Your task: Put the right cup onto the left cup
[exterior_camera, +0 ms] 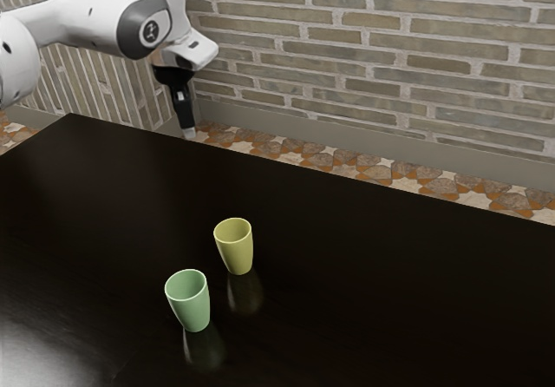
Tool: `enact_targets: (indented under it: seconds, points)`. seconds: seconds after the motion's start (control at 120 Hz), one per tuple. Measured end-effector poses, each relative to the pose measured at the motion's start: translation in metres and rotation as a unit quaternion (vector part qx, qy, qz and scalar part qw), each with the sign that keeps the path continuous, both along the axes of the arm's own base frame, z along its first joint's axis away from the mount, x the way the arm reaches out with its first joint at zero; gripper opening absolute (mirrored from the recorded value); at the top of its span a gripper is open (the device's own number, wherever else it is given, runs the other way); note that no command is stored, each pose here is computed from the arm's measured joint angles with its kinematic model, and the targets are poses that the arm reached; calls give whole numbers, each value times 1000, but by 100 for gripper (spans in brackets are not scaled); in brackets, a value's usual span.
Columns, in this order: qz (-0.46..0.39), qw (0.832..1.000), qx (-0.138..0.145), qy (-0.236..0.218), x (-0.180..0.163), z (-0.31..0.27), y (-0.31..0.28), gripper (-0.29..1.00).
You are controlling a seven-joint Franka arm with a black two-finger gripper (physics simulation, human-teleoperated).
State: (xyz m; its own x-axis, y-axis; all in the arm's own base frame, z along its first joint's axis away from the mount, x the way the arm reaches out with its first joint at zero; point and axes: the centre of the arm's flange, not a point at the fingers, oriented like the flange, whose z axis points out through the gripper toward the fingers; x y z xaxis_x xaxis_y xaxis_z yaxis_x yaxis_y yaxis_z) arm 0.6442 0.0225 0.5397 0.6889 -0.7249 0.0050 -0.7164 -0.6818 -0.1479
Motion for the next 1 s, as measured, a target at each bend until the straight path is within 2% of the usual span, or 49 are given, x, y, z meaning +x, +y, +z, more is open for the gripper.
enact_targets:
  seconds: [0.1, 0.325, 0.525, 0.742, 0.783, 0.917, 1.0]
  points:
    - [-23, 1000, -4, 10, 6, -16, -16, 70]
    - [-74, 996, -10, 56, 27, -97, -75, 70]
    - [-76, 992, -17, 96, 18, -177, -77, 70]
    - [-70, 992, -14, 102, 5, -216, -68, 70]
    - [-70, 992, -11, 100, 5, -217, -67, 63]
    - [-81, 993, 6, 90, 6, -215, -72, 28]
    - [-82, 993, 9, 87, 5, -216, -78, 14]
